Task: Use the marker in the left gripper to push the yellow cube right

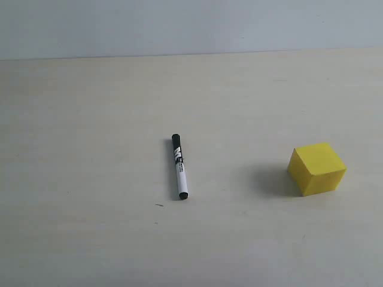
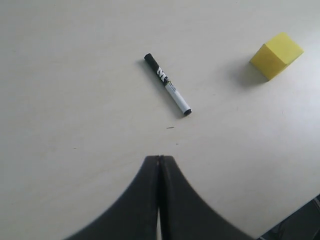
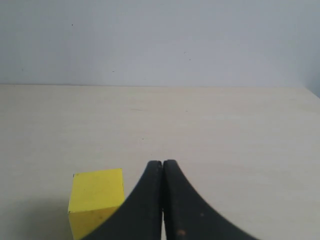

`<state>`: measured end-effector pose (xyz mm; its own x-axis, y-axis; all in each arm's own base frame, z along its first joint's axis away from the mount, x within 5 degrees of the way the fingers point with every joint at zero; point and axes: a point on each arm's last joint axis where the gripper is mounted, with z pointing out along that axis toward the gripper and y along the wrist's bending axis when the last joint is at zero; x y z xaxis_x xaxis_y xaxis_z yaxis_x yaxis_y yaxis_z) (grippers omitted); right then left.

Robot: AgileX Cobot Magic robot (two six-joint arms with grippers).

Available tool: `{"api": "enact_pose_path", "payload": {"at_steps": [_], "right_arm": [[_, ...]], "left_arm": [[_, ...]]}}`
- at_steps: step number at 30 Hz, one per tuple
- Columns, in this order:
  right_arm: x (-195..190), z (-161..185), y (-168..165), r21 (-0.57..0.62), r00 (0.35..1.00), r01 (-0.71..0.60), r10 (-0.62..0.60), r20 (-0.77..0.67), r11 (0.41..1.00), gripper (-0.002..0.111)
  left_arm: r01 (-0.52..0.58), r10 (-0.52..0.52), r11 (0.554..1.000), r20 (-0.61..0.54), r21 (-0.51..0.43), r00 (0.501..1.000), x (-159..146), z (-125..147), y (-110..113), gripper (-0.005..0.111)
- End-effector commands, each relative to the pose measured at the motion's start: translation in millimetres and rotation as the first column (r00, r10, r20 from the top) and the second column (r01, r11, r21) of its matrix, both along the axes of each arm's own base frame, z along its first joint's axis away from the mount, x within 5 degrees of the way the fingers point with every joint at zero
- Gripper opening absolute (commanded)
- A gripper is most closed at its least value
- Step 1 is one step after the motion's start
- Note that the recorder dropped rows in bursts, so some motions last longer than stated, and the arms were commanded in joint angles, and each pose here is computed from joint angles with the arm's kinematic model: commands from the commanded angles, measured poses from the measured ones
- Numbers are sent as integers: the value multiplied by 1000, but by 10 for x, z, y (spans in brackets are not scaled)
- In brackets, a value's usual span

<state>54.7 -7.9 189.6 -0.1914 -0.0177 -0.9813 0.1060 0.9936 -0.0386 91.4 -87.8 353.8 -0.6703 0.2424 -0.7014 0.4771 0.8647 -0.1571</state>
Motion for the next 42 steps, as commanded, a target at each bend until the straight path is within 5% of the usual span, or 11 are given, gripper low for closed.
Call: {"api": "enact_pose_path", "payload": {"at_steps": [1, 9, 14, 19, 25, 31, 34, 42], "right_arm": [[0, -2, 4, 2, 1000, -5, 5, 14, 1000, 0], [0, -2, 4, 2, 1000, -5, 5, 14, 1000, 0], [0, -2, 4, 2, 1000, -5, 5, 14, 1000, 0], [0, -2, 4, 2, 1000, -5, 5, 14, 1000, 0], [0, -2, 4, 2, 1000, -5, 5, 14, 1000, 0], [0, -2, 4, 2, 1000, -5, 5, 14, 1000, 0], [0, -2, 4, 2, 1000, -5, 5, 14, 1000, 0], [0, -2, 4, 2, 1000, -5, 5, 14, 1000, 0]], "left_arm": [[3, -3, 1000, 14, 3, 1000, -2, 4, 12, 0], [-10, 10, 1000, 16, 0, 1000, 1, 5, 33, 0], [-175, 178, 983, 64, -49, 982, 8, 71, 305, 0], [-406, 423, 904, 147, -133, 894, -138, 183, 682, 0], [-530, 581, 811, 241, -247, 777, -494, 274, 925, 0], [-506, 630, 772, 363, -385, 686, -868, 352, 1021, 0], [-395, 626, 772, 487, -498, 610, -1034, 480, 1039, 0], [-287, 530, 847, 664, -448, 528, -798, 361, 947, 0]]}}
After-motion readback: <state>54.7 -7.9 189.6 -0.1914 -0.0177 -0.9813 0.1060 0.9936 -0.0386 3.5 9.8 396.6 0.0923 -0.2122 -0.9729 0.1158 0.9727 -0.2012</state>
